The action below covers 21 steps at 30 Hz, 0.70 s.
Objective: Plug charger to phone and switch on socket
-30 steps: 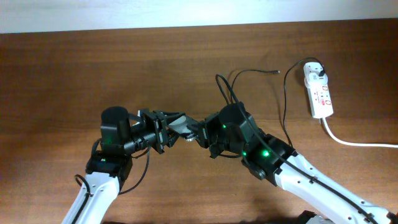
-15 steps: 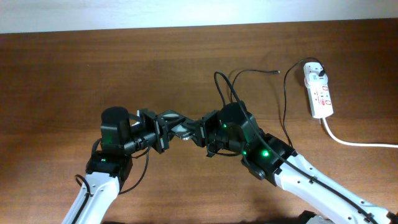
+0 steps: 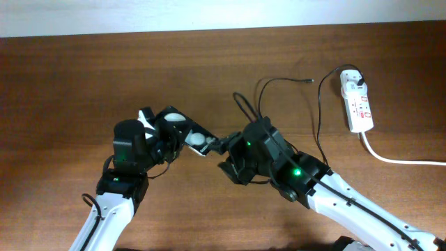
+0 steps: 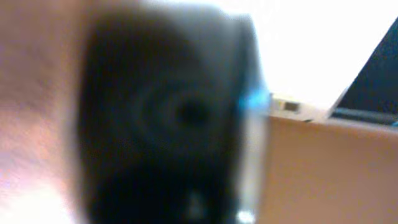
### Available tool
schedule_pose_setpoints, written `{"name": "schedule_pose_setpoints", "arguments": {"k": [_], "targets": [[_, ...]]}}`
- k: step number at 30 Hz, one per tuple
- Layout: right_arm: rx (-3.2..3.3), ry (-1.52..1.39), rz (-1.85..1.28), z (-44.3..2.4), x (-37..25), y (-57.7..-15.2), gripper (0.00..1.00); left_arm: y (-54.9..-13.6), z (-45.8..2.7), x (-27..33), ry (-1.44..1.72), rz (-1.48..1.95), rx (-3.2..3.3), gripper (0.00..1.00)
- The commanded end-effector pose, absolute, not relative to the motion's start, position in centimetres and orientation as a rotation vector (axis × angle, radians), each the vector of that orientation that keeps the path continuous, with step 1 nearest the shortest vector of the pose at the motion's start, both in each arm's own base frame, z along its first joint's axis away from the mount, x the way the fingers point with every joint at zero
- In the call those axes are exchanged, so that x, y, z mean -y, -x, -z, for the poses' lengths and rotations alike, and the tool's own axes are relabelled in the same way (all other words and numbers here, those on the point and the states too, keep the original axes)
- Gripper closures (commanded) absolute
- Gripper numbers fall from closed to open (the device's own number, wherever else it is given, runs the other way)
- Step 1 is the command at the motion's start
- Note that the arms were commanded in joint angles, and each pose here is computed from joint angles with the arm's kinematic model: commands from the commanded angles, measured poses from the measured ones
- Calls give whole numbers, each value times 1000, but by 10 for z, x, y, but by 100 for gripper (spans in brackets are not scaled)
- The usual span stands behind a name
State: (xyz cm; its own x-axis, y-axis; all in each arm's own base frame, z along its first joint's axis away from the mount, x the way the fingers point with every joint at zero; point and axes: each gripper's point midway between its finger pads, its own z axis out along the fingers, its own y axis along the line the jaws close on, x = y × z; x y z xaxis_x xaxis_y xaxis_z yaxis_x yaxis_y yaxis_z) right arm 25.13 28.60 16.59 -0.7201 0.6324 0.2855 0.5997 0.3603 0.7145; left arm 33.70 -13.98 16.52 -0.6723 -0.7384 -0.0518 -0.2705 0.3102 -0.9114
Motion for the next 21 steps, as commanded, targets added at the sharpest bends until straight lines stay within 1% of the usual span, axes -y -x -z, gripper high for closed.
{"name": "schedule_pose_setpoints", "arguments": {"k": [1,3,4,7,9,13,14,15,17,21], "targets": [[-2568,-876,-1034,-150,-260,-260,36,-343,-171,135,568,1151,-2117,100],[-2615,-821,-831,-132,-238,-254,33,-339,-180,146,463,1212,-2114,100],[-2653,-811,-645,-117,-214,-246,28,-341,-184,153,389,1242,-2113,100],[-2680,-845,-435,-104,-186,-235,25,-350,-181,165,281,1275,-2153,100],[-2689,-855,-322,-99,-170,-228,21,-363,-174,181,201,1359,-2206,100],[-2680,-858,-230,-96,-157,-225,14,-367,-156,205,118,1580,-2300,100],[-2680,-858,-208,-96,-153,-224,9,-363,-146,209,113,1636,-2332,100],[-2687,-857,-188,-95,-151,-222,8,-354,-130,212,140,1689,-2397,100],[-2706,-858,-153,-93,-146,-217,1,-342,-113,211,120,1698,-2461,100],[-2726,-860,-114,-91,-141,-210,1,-311,-90,206,119,1675,-2610,100]]}}
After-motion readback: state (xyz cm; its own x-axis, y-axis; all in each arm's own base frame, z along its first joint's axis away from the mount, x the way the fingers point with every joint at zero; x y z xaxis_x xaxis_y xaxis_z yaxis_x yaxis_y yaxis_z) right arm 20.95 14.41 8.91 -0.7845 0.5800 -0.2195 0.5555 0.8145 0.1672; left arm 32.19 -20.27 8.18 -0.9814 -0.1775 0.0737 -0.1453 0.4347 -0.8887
